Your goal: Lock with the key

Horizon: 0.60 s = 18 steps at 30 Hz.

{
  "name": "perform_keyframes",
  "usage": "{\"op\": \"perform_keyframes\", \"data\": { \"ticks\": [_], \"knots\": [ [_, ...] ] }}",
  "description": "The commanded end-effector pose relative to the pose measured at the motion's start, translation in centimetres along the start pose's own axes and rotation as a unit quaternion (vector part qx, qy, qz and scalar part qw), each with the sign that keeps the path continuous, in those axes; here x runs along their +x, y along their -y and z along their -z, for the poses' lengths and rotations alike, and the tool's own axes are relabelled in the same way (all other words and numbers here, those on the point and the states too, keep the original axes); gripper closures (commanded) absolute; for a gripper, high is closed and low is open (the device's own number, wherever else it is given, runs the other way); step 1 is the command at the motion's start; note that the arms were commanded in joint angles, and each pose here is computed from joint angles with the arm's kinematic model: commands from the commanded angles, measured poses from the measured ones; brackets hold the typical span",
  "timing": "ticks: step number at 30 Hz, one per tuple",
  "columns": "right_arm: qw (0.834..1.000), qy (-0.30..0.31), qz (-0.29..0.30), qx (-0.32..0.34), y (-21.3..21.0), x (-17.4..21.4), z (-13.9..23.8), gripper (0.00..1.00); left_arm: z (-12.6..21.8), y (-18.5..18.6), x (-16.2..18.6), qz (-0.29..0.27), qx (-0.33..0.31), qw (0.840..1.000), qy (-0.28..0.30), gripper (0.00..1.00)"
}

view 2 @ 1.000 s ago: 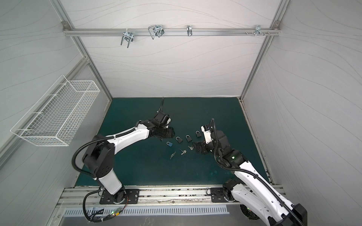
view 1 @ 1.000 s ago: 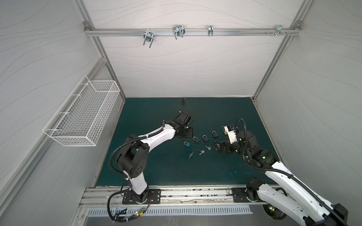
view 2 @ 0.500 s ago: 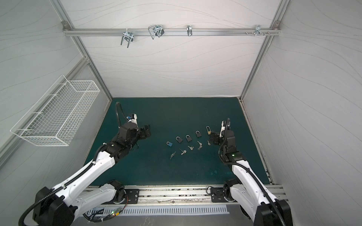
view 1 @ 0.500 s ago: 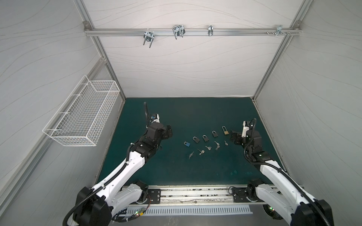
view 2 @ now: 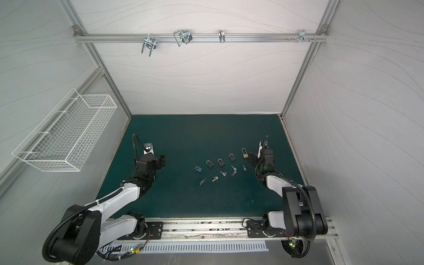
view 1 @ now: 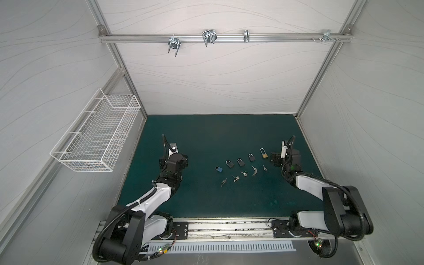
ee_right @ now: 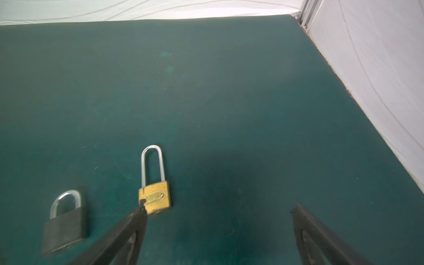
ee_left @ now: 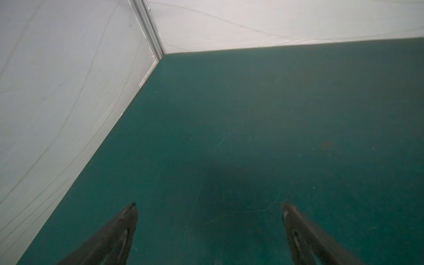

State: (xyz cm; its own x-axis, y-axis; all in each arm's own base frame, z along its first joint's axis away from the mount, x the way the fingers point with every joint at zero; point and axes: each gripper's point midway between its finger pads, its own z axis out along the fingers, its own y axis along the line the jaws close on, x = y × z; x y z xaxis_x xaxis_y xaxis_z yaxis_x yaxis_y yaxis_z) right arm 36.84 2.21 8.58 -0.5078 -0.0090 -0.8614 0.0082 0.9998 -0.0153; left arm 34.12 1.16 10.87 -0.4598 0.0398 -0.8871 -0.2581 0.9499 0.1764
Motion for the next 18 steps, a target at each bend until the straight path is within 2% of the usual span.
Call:
{"op": "perform_keyframes", "data": {
  "ticks": [1,5,8,12,14,16,18],
  "knots": [
    [0.997,0.069,0.004,-0.037,-0.9,-3.1,-0.5,0.01,-1.5,0.6,-2.5,0.026,0.030,0.997,0.061,0.01],
    [0.996,0.072,-0.003,-0.050,-0.9,-2.3,-1.7,0.01,-2.6,1.4,-3.2,0.027,0.068,0.994,0.077,0.01],
    [0.994,0.086,0.000,-0.061,-1.3,-1.5,-2.4,0.01,-3.9,0.8,-2.3,0.049,0.076,0.993,0.073,0.01],
    [0.995,0.067,0.010,-0.077,-2.0,-1.4,-2.8,0.01,-5.7,0.4,-1.6,0.067,0.080,0.992,0.070,0.01],
    [0.996,0.048,0.008,-0.075,-1.9,-1.4,-3.1,0.01,-6.4,0.6,-1.0,0.066,0.087,0.994,0.024,0.01],
    [0.996,0.051,0.017,-0.070,-2.2,-1.4,-3.2,0.01,-6.5,0.3,-1.4,0.077,0.092,0.992,0.043,0.01],
    [0.996,0.051,0.019,-0.070,-2.2,-1.3,-3.1,0.01,-6.4,0.3,-1.1,0.076,0.093,0.992,0.032,0.01]
  ]
}}
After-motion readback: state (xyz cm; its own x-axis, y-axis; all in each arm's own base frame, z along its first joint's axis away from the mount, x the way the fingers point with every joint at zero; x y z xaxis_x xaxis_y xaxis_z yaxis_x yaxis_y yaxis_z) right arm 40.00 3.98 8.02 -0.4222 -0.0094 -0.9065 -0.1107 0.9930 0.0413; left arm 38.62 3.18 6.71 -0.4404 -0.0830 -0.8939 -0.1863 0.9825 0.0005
